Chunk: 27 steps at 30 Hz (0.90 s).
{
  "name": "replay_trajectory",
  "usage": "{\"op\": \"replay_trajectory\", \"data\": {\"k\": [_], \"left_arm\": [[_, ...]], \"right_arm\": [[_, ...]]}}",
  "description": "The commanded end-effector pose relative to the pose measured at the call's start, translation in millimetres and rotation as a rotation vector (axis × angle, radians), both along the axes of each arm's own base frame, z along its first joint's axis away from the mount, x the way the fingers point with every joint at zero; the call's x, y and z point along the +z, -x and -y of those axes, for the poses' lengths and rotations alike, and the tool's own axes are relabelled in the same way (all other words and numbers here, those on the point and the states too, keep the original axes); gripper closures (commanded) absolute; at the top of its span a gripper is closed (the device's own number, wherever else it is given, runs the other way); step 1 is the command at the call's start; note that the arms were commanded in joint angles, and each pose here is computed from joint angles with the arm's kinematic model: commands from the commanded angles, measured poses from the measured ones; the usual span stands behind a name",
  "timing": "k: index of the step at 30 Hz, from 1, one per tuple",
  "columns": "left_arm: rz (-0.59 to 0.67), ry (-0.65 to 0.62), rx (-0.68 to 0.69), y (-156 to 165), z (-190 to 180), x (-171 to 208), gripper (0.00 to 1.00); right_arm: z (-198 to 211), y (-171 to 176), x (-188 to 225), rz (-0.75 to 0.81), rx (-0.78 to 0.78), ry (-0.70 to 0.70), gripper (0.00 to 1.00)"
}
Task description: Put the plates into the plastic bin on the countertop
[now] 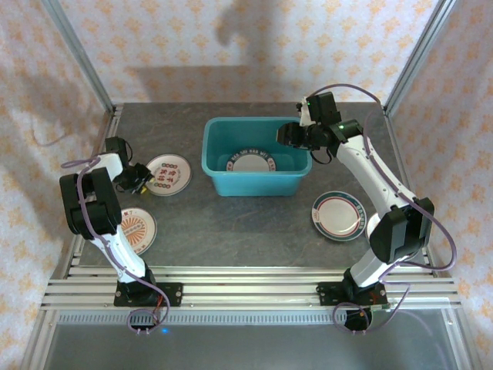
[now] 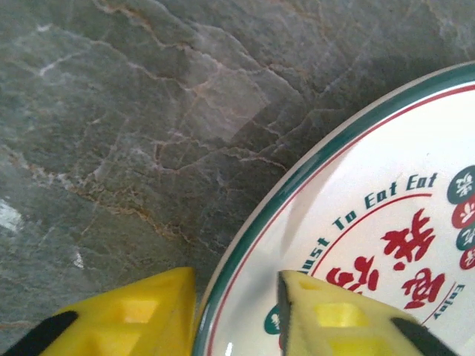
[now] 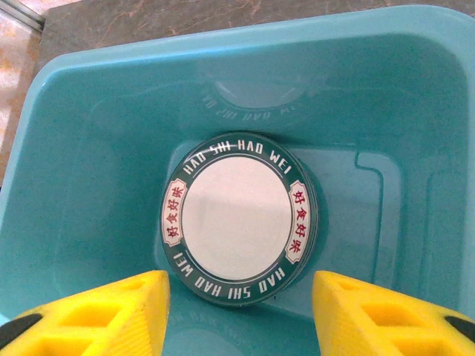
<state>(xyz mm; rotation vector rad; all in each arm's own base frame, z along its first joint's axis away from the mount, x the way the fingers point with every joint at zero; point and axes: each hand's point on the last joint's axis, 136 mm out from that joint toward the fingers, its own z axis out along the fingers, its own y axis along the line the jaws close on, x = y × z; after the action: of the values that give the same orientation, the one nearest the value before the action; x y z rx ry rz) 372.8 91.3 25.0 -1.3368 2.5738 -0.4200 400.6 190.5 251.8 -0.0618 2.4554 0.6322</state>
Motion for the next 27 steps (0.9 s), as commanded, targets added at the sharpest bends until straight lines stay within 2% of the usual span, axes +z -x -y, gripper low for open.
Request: {"op": "replay_trajectory", "data": {"k": [1,9,15,22,27], "left_arm": [[0.009,0.015,-0.023,-1.7,5.2,-5.4,0.72],[0.046,0.011,-0.020,1.4,7.8,4.9,0.91],[0.095,-0.008,-0.026,2.9,11.3,30.4,0.99],[0.194,-0.040,-0.012,-0.4,13.0,75.7,1.00],[0.292,-0.093,-0.025,-9.9,17.0,121.3,1.00]], "right_arm": [[5.0,-5.4,7.3,0.019,-0.034,0.008,0.47],[7.1,-5.8,9.6,0.024,-0.045,0.010,0.47],[7.9,-5.0,13.0,0.037,-0.051,0.007,0.47],[5.6,-5.5,16.5,0.043,-0.045,-0.009,0.47],[1.6,-6.0,18.9,0.044,-0.032,-0.027,0.47]]}}
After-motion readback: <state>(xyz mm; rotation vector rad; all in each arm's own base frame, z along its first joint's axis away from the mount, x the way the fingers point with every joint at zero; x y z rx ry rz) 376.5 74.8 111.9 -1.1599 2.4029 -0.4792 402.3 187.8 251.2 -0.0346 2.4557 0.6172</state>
